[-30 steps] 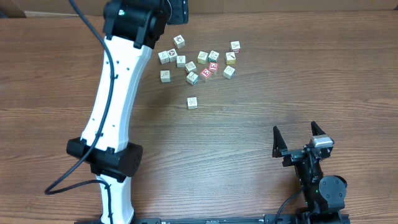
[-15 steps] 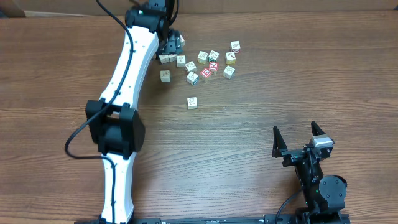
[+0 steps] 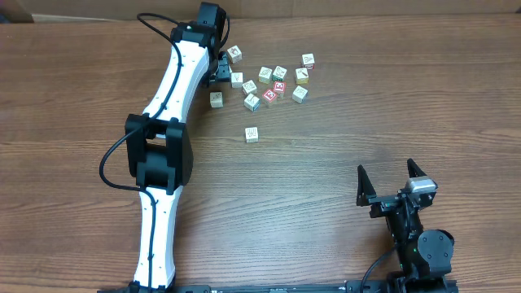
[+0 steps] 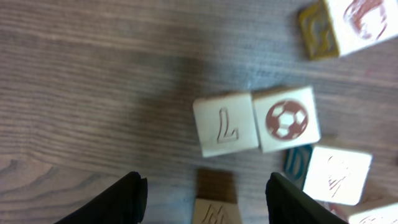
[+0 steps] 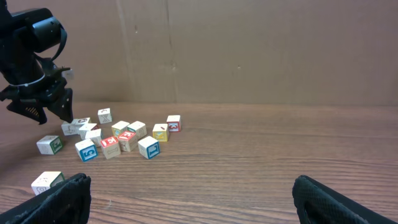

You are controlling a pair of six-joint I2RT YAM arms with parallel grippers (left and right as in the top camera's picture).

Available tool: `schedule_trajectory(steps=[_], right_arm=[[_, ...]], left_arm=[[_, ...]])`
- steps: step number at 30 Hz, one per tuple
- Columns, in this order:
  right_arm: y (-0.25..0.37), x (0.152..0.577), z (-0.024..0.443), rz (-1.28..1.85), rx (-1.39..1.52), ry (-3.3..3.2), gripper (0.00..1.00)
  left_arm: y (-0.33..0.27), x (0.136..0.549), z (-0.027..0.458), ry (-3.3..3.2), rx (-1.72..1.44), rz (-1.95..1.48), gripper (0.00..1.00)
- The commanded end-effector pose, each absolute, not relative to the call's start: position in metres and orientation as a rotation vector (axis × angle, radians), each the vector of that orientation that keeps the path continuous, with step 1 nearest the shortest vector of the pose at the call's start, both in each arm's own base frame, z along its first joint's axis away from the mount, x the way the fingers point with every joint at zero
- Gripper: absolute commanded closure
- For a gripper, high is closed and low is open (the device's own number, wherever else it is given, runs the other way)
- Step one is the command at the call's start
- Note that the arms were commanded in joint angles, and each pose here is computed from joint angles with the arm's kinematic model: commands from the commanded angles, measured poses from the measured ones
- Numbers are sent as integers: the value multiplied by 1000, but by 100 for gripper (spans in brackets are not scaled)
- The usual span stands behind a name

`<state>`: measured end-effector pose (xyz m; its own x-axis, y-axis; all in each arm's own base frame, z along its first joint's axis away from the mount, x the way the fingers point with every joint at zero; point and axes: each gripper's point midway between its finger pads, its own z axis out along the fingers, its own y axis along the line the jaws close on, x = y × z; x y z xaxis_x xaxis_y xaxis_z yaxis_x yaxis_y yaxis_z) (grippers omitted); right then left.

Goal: Form a horizontal line
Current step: 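Move the left gripper back to the cluster toward the next block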

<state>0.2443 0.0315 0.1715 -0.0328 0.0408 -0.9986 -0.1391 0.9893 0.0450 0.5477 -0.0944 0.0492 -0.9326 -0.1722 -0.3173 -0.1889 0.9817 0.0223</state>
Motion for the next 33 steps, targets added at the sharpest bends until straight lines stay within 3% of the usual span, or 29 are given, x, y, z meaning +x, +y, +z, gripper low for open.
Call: schedule_trajectory(steps=[1,6,10,17,33], right_arm=[[32,244,169,142,-82,1595,0],[32,244,169,143,-83,1595,0],[32,244,169,142,-82,1595,0],[32,244,169,143,-83,1595,0],[32,244,169,143,-83,1595,0]], left_arm=[[-91,548,45,2797,-363,84,44],[-91,551,29,2797,-405,89,42],[-93,556,18,2791,-404,82,36],[-89,558,18,2780,-409,109,42],[-67,554,17,2797,-443,153,34]])
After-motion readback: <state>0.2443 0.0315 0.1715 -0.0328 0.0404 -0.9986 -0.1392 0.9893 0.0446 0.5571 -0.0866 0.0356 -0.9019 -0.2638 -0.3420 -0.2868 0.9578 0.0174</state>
